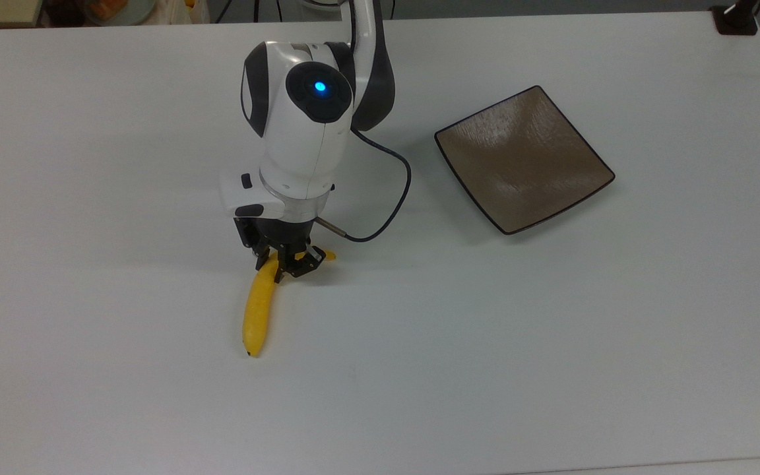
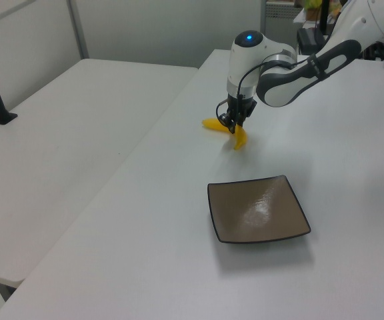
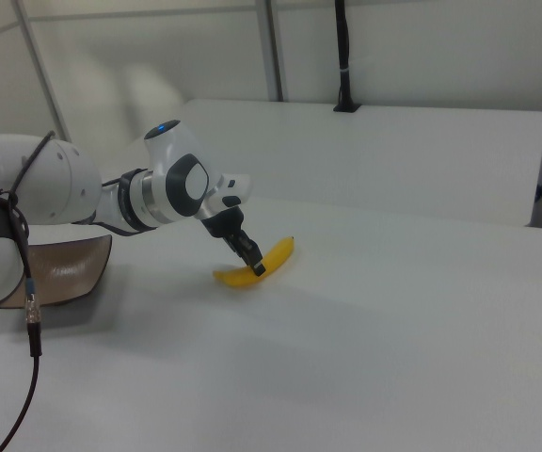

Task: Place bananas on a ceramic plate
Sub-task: 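Lift the banana and carry it over the brown square plate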

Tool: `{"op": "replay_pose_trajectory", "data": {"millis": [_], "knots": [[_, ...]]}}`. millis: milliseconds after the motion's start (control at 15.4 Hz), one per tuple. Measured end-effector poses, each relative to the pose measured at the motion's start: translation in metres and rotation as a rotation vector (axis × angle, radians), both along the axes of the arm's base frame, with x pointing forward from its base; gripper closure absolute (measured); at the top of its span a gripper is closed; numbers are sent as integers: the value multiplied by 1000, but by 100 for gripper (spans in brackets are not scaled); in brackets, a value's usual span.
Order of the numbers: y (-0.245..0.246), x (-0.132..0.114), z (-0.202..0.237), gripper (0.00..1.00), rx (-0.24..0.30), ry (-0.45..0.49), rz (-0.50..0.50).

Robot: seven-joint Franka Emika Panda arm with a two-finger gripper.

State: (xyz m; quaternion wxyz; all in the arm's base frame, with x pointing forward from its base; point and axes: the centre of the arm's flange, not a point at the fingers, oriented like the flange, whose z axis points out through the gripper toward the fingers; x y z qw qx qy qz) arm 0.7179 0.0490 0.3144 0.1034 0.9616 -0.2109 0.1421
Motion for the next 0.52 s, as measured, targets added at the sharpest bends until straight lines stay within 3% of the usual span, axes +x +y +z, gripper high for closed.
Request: {"op": "replay_pose_trajectory", "data": {"millis": [260, 520], "knots": [[0, 4, 11, 69, 1, -20, 5], [11, 4, 49, 69, 7, -65, 49]]}}
